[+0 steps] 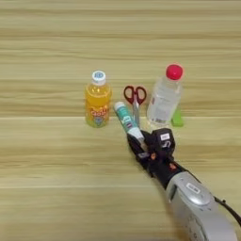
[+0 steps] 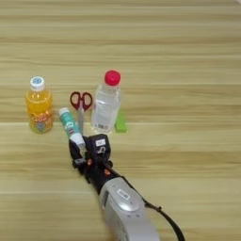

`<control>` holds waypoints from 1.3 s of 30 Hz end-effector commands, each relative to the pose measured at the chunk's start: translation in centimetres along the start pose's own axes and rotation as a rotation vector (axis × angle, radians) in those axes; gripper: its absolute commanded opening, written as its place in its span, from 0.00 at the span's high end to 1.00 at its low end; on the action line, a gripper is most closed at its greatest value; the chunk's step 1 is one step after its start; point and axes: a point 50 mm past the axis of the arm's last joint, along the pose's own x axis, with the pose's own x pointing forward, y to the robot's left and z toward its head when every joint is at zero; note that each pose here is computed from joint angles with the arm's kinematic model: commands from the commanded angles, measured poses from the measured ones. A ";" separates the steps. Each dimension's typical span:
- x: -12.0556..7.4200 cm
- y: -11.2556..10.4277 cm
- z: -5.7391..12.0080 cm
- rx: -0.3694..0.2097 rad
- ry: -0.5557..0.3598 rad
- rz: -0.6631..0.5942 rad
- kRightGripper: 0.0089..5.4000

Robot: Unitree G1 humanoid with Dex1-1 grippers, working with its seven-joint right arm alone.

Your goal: Move the objects on the table

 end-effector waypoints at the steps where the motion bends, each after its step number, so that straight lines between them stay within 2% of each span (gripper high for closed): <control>1: 0.6 0.2 1.5 -0.031 -0.079 0.006 0.68; 2: 0.6 0.2 1.5 -0.032 -0.079 0.007 0.68; 3: 0.6 0.3 1.5 -0.034 -0.083 0.011 0.62; 23: 0.0 1.2 2.2 -0.042 -0.133 0.039 0.14; 26: -0.2 1.2 2.7 -0.068 -0.164 0.029 0.09; 29: -0.6 1.6 3.4 -0.122 -0.212 0.034 0.02; 32: -0.8 1.8 3.8 -0.165 -0.252 0.031 0.01; 35: -1.1 1.9 4.2 -0.168 -0.275 0.018 0.01; 39: -2.4 2.7 4.8 -0.172 -0.317 0.041 0.01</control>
